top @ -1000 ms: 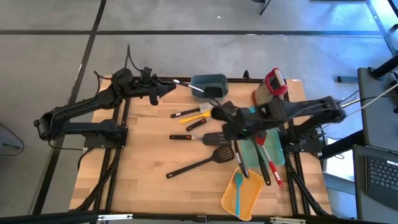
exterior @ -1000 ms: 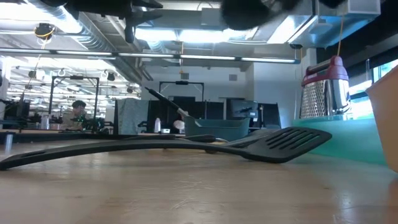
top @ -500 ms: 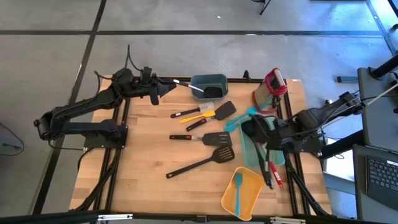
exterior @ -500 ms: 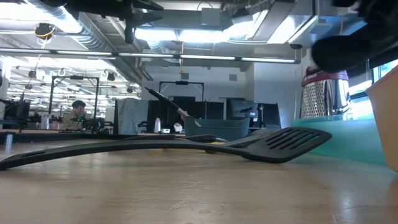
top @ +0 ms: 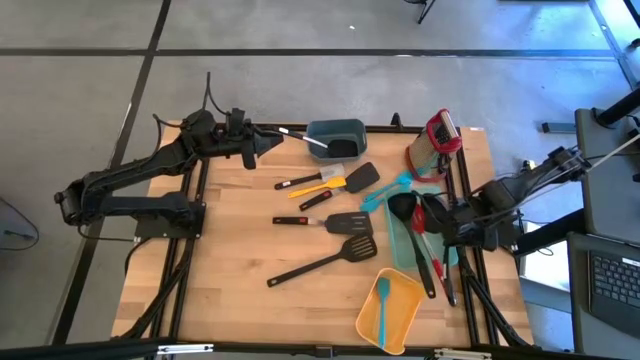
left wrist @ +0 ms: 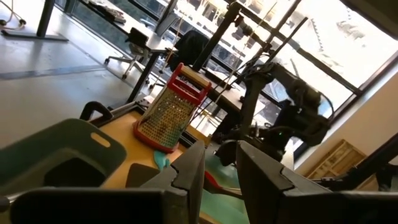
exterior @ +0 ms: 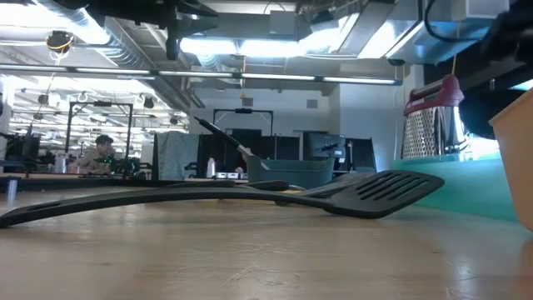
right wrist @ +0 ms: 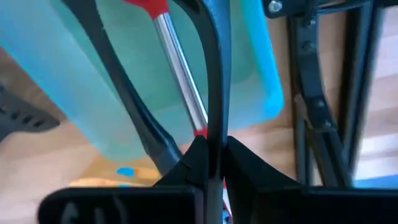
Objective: Pick & Place Kitchen Items
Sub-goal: Put the black serving spoon into the green bin
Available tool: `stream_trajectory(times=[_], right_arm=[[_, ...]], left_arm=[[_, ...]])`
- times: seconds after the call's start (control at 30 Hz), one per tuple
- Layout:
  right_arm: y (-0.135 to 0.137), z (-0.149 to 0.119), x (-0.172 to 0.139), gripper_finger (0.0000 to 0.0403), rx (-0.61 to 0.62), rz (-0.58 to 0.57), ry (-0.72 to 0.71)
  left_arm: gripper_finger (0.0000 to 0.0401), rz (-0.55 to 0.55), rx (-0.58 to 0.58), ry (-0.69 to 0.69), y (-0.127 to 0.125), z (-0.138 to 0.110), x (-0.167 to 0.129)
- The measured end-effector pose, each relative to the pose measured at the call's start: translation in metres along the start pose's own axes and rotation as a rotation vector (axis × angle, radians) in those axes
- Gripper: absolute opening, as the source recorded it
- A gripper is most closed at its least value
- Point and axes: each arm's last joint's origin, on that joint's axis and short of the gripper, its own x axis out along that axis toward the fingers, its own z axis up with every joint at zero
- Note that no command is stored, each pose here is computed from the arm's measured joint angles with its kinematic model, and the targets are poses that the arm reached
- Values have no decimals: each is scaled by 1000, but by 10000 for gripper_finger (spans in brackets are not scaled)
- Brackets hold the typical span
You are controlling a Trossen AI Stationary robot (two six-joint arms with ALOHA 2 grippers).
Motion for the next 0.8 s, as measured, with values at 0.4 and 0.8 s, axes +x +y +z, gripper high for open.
stream_trajectory(times=[0.4,0.8], right_arm=[[-4,22,50,28,16,-83,26],[-3,33,52,28,17,-96,-13]], left_arm=[[86,2,-11,-2,0,0,0],[86,2,-12,-2,0,0,0]])
